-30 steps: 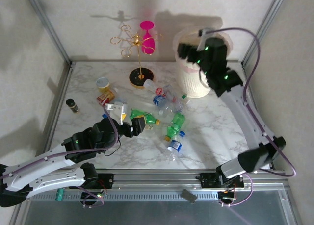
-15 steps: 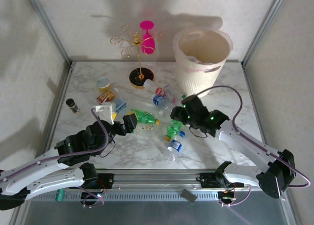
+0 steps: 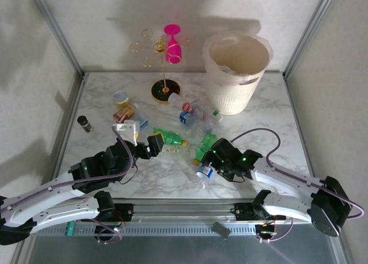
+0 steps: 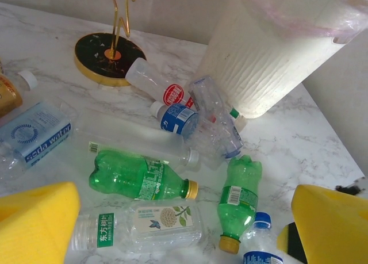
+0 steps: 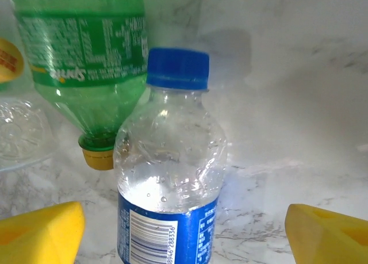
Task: Put the plastic bottles in the bin
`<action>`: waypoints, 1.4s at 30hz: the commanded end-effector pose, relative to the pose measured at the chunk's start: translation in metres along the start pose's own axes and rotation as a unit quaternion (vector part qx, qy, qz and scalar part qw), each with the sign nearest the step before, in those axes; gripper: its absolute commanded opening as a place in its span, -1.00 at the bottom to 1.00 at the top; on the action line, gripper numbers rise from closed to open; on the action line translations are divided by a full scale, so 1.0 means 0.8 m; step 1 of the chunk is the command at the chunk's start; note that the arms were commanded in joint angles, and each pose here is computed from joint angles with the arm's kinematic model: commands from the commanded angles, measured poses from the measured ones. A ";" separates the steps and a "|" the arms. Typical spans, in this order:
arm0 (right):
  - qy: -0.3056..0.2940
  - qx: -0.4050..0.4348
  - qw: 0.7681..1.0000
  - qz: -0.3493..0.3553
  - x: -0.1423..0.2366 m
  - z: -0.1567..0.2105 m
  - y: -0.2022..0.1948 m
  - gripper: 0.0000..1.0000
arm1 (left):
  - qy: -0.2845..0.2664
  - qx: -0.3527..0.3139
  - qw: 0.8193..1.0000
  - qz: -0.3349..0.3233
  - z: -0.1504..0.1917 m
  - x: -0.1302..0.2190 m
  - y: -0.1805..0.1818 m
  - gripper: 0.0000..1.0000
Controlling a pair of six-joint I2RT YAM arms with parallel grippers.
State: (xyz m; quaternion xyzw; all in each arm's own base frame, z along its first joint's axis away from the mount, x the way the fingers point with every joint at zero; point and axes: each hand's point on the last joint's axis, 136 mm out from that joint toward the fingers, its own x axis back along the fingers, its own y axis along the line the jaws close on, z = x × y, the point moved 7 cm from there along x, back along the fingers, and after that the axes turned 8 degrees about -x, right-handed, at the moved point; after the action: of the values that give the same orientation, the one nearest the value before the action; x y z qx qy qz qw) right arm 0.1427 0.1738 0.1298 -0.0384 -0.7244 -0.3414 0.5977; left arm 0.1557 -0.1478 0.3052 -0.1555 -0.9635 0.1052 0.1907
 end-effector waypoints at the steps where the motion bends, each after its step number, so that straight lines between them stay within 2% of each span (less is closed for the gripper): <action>1: 0.017 -0.003 1.000 -0.016 -0.009 0.016 0.016 0.81 | 0.002 -0.005 1.000 0.008 0.003 0.001 0.003 0.89; 7: -0.002 -0.026 1.000 -0.015 -0.021 0.017 0.012 0.66 | 0.012 -0.016 0.999 0.026 0.002 -0.004 -0.009 0.87; 10: -0.008 -0.039 0.999 0.007 -0.030 0.016 0.008 0.55 | 0.014 -0.023 0.999 0.025 -0.001 -0.007 -0.013 0.88; 16: -0.017 -0.034 0.999 0.037 -0.035 0.014 0.004 0.45 | 0.013 -0.027 0.999 0.029 0.000 -0.018 -0.022 0.88; 24: -0.031 -0.047 0.997 0.046 -0.036 0.010 -0.012 0.19 | -0.014 -0.036 0.999 0.017 -0.012 -0.019 -0.023 0.88; 37: -0.049 -0.057 0.997 0.026 -0.009 0.006 -0.017 0.12 | -0.019 -0.025 0.999 0.030 -0.026 -0.007 -0.023 0.89; 42: -0.091 -0.031 0.995 -0.014 0.023 -0.006 -0.007 0.11 | -0.017 -0.011 0.997 0.069 -0.030 0.004 -0.028 0.89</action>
State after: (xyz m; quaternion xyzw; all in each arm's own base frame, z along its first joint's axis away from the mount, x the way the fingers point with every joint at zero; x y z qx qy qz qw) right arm 0.1366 0.1696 0.1295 -0.0776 -0.7374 -0.3778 0.5545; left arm 0.1608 -0.1668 0.3169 -0.2001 -0.9598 0.0880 0.1759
